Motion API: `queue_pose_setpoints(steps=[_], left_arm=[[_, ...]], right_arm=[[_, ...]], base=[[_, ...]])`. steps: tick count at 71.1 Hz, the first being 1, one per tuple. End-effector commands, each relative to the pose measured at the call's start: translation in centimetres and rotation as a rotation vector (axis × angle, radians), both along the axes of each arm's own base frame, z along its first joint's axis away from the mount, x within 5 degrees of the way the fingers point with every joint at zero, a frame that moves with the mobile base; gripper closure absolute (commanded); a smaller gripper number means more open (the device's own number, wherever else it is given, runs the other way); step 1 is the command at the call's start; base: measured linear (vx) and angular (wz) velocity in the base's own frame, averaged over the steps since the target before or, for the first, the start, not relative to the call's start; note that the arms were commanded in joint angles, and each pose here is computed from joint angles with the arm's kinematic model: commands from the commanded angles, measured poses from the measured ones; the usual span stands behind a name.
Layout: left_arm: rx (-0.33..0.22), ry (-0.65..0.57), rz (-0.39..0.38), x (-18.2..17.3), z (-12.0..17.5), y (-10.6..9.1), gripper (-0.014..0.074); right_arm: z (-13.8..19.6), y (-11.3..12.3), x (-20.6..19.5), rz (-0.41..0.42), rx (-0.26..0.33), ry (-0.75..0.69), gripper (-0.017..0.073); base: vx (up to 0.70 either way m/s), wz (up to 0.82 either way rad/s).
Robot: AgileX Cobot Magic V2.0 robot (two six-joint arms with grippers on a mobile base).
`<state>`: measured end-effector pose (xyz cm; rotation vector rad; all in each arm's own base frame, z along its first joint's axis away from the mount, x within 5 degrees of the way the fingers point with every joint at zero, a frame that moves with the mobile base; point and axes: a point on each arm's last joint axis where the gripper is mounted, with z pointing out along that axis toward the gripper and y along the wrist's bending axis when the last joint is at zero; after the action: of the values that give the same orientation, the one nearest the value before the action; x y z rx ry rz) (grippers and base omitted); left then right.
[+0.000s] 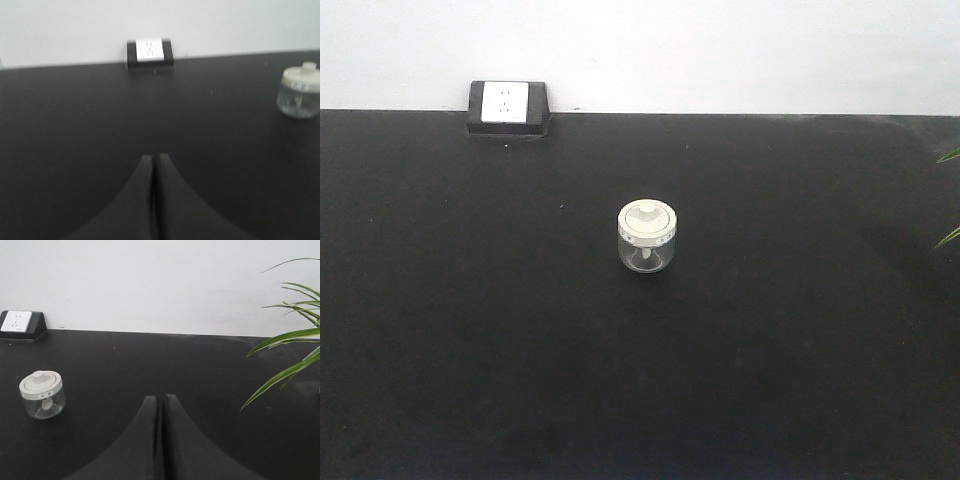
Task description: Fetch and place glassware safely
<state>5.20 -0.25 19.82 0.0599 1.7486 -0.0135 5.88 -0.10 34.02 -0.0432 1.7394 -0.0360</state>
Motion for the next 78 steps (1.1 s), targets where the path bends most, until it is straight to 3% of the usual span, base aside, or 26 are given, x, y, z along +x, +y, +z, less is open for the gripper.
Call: queue_pose_setpoints(steps=[1, 8, 78], left_arm=[[-0.047, -0.100, 0.006, 0.3, -0.4, 0.0, 0.0601], [-0.086, -0.118, 0.009, 0.5, -1.4, 0.0, 0.0601], [-0.077, -0.156, 0.010, 0.5, -0.9, 0.0, 0.0601]], right_arm=[[1.5, 0.0, 0.0, -0.006, -0.010, -0.092, 0.0562], [1.5, 0.0, 0.0, -0.005, -0.010, -0.094, 0.0562], [1.5, 0.0, 0.0, -0.005, -0.010, -0.094, 0.0562]], base=[[0.00, 0.00], [0.00, 0.00], [0.00, 0.00]])
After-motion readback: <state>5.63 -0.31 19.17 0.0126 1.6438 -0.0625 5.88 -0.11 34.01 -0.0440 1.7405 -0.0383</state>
